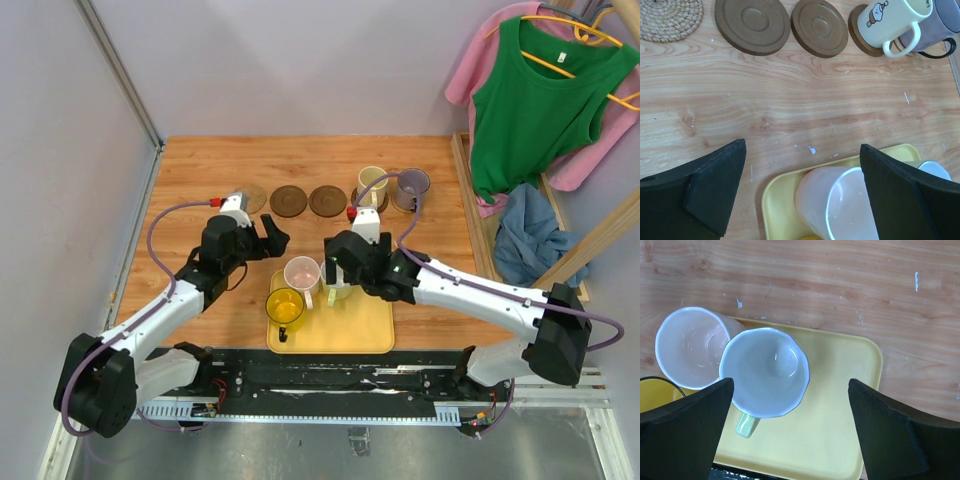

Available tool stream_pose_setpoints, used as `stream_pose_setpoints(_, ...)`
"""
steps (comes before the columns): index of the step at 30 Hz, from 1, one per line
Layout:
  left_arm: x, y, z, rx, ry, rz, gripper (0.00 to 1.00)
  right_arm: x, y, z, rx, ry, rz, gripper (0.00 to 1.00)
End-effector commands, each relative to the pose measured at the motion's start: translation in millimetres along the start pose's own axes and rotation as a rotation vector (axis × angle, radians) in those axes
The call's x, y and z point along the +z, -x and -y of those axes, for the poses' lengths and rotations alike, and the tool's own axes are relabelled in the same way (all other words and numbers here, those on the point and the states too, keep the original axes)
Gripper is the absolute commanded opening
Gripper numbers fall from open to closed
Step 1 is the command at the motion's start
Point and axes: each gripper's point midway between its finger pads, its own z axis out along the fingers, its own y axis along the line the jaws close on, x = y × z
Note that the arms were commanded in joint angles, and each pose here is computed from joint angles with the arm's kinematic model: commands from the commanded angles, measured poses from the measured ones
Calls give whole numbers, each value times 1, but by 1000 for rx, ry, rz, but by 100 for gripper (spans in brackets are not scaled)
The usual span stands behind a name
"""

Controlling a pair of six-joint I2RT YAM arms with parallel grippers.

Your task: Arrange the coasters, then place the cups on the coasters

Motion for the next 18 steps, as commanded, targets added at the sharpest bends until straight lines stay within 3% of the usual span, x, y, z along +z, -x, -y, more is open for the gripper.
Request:
stream_pose_setpoints(1,-5,-3,0,17,-20,4,100,-12,-15,7,42,-76,31,98)
stream_pose_setpoints(18,-15,-16,-2,-10,-44,4,100,-12,-56,-28,-34,-33,-48,98)
